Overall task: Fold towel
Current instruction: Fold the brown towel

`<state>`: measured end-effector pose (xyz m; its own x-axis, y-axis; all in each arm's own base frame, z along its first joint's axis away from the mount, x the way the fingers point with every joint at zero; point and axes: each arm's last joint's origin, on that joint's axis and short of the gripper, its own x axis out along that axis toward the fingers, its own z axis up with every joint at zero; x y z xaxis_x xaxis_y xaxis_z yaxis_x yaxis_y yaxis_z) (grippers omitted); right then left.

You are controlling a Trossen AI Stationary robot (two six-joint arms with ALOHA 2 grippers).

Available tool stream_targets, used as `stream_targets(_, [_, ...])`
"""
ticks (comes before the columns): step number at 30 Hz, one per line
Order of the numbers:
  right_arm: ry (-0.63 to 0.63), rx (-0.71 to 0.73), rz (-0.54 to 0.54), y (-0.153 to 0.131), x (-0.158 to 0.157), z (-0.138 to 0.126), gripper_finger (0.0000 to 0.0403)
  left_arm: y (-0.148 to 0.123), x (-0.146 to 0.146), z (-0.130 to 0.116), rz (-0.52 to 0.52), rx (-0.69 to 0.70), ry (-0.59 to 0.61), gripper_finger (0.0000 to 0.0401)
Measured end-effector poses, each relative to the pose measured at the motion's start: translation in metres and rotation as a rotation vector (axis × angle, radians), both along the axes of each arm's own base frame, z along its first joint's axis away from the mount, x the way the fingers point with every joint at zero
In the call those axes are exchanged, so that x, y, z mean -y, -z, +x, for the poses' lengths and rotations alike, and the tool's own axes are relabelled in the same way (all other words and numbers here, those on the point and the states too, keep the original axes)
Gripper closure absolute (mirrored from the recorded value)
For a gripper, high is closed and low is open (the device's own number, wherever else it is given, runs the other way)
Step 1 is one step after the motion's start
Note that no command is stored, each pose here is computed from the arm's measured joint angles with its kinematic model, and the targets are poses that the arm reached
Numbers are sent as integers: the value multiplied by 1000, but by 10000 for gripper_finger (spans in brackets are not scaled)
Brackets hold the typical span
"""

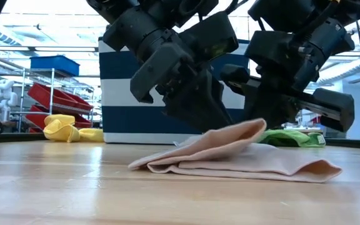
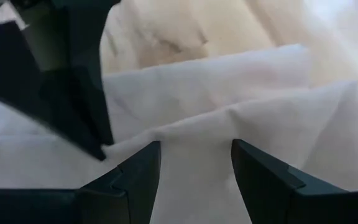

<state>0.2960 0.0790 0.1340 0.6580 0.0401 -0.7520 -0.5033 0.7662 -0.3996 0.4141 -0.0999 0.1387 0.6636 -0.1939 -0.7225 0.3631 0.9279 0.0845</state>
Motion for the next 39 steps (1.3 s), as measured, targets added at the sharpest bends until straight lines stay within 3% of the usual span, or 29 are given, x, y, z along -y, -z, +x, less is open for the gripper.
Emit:
stream_targets(7, [55,-22,-64,-8,-3,0,403,-31,6,-11,117,52,-78,197])
stream_targets(11, [68,25,-90,-30,-11,-10,403,-55,8,-18,116,98,-80,197])
stream_targets(16, [56,88,-55,-62,-18,-29,403,-60,12,-22,119,99,-65,197])
stream_targets(21, [64,-33,19,-67,-15,-46,403,-60,12,-22,128,102,-56,197])
stream_targets(32, [94,-162,110,-59,-17,-54,403,-61,11,-21,120,113,-63,197])
stream_targets(39, [61,-326,203,-53,-20,-65,403,-60,10,-21,108,107,-77,197])
